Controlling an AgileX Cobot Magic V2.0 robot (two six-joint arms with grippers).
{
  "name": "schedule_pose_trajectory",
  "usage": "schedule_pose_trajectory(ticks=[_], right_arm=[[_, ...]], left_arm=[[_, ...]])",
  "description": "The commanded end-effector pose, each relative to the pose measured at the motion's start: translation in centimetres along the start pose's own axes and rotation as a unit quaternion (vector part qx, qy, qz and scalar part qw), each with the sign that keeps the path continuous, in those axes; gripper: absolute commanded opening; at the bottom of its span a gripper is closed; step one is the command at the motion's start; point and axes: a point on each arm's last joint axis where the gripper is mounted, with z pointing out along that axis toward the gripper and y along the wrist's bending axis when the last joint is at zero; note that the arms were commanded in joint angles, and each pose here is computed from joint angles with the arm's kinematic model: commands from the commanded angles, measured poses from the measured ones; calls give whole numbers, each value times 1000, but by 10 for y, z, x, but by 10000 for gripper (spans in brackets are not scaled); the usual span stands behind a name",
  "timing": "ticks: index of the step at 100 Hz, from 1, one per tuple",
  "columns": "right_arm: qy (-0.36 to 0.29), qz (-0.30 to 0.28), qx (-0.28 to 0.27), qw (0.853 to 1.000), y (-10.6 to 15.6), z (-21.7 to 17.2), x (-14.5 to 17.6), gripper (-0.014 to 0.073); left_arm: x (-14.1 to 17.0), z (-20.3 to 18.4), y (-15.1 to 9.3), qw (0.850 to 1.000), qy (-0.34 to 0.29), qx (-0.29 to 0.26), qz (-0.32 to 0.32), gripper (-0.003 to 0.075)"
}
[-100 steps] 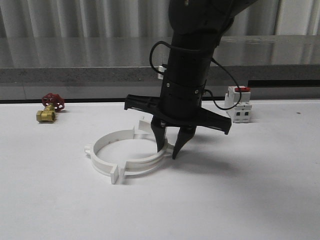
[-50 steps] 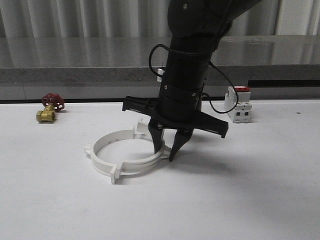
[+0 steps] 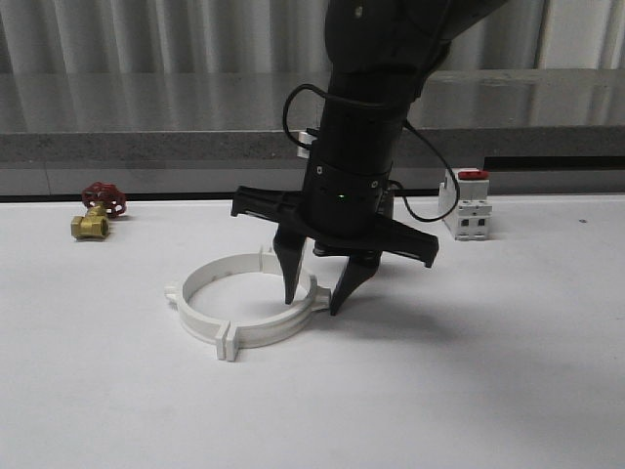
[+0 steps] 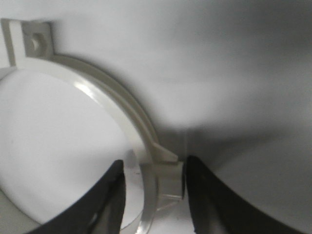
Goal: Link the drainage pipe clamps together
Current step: 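Open the right gripper and lift it away from the ring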
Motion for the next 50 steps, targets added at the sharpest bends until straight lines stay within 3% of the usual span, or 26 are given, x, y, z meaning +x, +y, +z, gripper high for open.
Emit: schedule_pose_trajectory(ticks=[1, 29, 50], right_arm=[[-31, -9, -30, 999, 9, -23, -8, 395], [-55, -12, -51, 997, 13, -44, -11, 403], [-111, -69, -71, 989, 9, -93, -23, 403]], left_arm=[[-15, -4, -2, 999, -49, 8, -2, -20], [-15, -4, -2, 999, -49, 8, -2, -20], [-15, -4, -2, 999, -49, 8, -2, -20]])
